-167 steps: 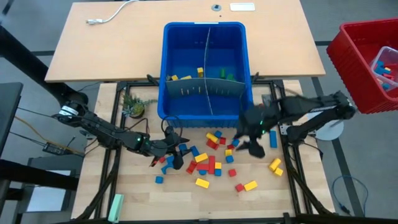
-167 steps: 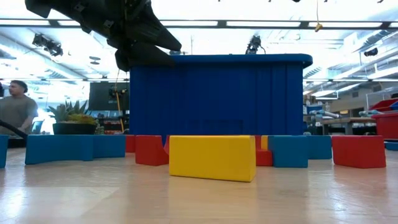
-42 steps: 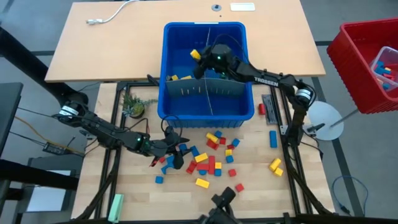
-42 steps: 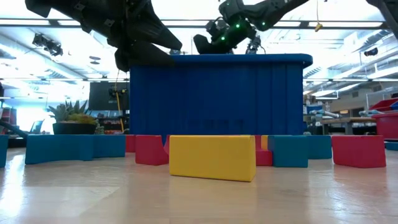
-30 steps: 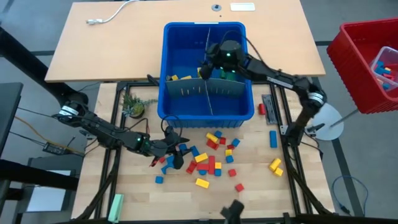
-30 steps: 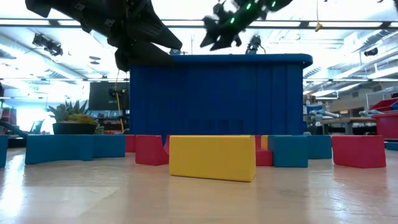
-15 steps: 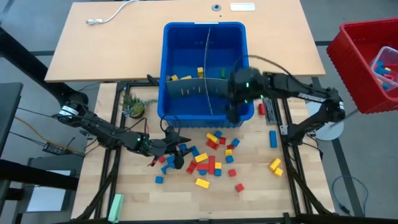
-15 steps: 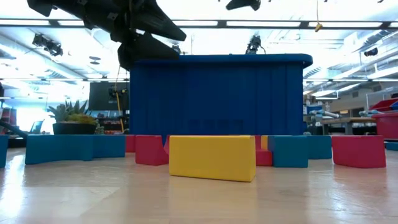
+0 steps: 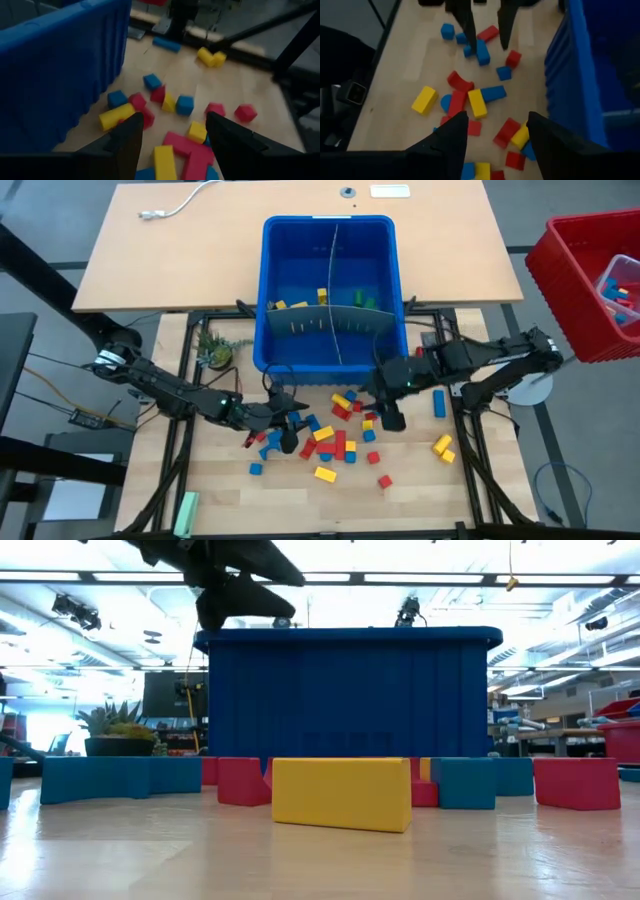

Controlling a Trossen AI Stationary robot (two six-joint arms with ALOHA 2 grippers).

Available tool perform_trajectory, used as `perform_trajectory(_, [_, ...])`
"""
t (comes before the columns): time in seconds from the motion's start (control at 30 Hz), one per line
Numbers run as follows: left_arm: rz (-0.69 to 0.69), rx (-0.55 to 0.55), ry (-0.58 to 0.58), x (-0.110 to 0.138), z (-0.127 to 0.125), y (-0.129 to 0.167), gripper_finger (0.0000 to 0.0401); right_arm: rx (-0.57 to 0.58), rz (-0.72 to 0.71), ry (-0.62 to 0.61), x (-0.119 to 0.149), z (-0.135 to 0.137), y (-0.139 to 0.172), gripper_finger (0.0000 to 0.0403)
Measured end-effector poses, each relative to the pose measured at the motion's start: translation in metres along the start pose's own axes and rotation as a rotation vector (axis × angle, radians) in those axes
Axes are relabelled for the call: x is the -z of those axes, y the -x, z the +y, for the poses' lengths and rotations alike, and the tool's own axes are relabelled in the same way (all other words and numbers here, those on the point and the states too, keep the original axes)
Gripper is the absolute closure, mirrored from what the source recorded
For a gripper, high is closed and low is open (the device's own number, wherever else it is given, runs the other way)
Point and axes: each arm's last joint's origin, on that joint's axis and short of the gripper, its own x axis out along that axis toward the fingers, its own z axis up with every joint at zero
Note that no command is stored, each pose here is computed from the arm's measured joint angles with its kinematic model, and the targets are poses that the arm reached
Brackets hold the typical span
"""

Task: Sort blocks
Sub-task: Put the yellow block with the other yellow blocks into the blue bin

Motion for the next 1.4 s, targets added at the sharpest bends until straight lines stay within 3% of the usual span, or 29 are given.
perform_trajectory(0.2, [0.186,-0.048,-0.061,-0.011,-0.003,0.007,0.0178,0.009,-0.016,-0.061,0.028,0.016,-0.017,0.0218])
perform_trajectory(0.33, [0.314,-0.041,-0.029,-0.008,-0.001,0.012,0.0178,-0.003,-0.011,-0.1,0.047,0.022,-0.036,0.022])
perform_trajectory(0.43, [0.337,-0.048,-0.003,-0.006,0.0,0.012,0.0178,-0.007,-0.009,-0.137,0.059,0.025,-0.047,0.022])
perform_trajectory(0.53, [0.312,-0.012,-0.088,-0.005,-0.004,0.005,0.0178,-0.01,-0.027,-0.155,0.068,0.029,-0.059,0.0221])
perform_trajectory(0.7, [0.285,0.099,-0.155,0.008,-0.011,-0.024,0.0178,-0.037,-0.085,-0.161,0.078,0.034,-0.073,0.0223])
perform_trajectory(0.93, [0.307,0.094,-0.15,0.032,-0.013,-0.066,0.0178,-0.038,-0.07,-0.199,0.092,0.037,-0.085,0.0225])
perform_trajectory(1.07, [0.384,0.097,-0.147,0.04,-0.015,-0.095,0.0178,-0.038,-0.055,-0.224,0.096,0.037,-0.087,0.0227])
perform_trajectory(1.3, [0.597,-0.005,-0.186,0.031,-0.02,-0.136,0.0178,-0.062,-0.038,-0.266,0.1,0.044,-0.086,0.0227])
perform_trajectory(1.4, [0.597,-0.035,-0.191,0.024,-0.022,-0.144,0.0178,-0.077,-0.035,-0.283,0.101,0.049,-0.085,0.023])
